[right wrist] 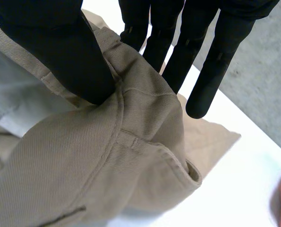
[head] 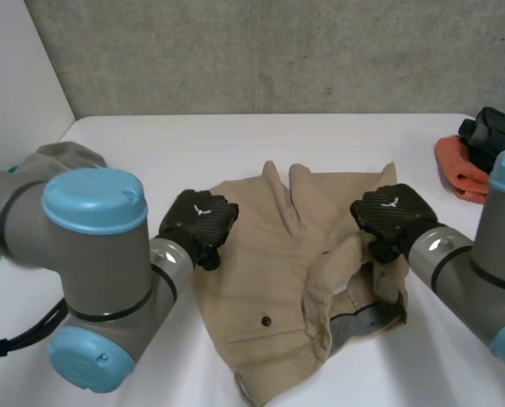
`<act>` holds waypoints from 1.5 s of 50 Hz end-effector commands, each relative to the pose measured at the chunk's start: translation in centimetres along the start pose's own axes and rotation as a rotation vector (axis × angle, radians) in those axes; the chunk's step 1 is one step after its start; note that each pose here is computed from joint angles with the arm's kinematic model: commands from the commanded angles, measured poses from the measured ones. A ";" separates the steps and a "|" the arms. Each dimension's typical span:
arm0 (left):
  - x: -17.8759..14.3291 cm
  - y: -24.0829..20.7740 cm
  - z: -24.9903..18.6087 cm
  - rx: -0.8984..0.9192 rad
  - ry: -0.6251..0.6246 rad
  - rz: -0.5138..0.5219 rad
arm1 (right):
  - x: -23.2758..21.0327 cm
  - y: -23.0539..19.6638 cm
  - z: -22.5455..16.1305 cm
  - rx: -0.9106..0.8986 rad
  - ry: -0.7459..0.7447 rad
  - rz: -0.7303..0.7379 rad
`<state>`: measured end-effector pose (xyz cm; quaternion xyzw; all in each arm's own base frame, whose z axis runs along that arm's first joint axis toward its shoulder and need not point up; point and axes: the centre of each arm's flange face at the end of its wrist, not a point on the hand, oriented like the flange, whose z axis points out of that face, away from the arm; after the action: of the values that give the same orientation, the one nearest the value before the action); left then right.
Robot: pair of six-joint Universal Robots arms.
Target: Fold the laundry.
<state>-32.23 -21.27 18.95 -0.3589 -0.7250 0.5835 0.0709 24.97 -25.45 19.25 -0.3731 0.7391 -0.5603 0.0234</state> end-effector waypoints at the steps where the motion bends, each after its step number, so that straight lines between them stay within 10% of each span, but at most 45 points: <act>1: -1.1 -1.5 -0.5 0.049 -0.007 -0.011 | 1.9 0.6 -0.5 -0.036 0.048 0.000; 16: -3.4 -3.2 0.8 0.099 -0.070 -0.024 | 17.3 1.3 12.2 0.381 0.372 -0.277; 24: -3.0 -2.9 1.2 0.077 -0.068 -0.020 | 19.9 2.5 15.2 0.464 0.377 -0.179; 37: -3.5 -2.7 1.4 0.070 -0.080 -0.023 | 19.5 -1.8 6.2 0.117 0.533 0.011; 50: -3.6 -2.8 1.0 0.071 -0.080 -0.025 | 9.1 -2.5 -5.2 -0.275 0.194 0.162; 75: -3.8 -2.6 1.1 0.068 -0.074 -0.030 | 1.4 7.1 -2.3 -0.180 0.167 0.168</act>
<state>-31.13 -24.60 22.16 -0.3227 -0.7124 0.6199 0.0642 19.23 -23.16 15.61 -0.2564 0.8199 -0.5118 -0.0080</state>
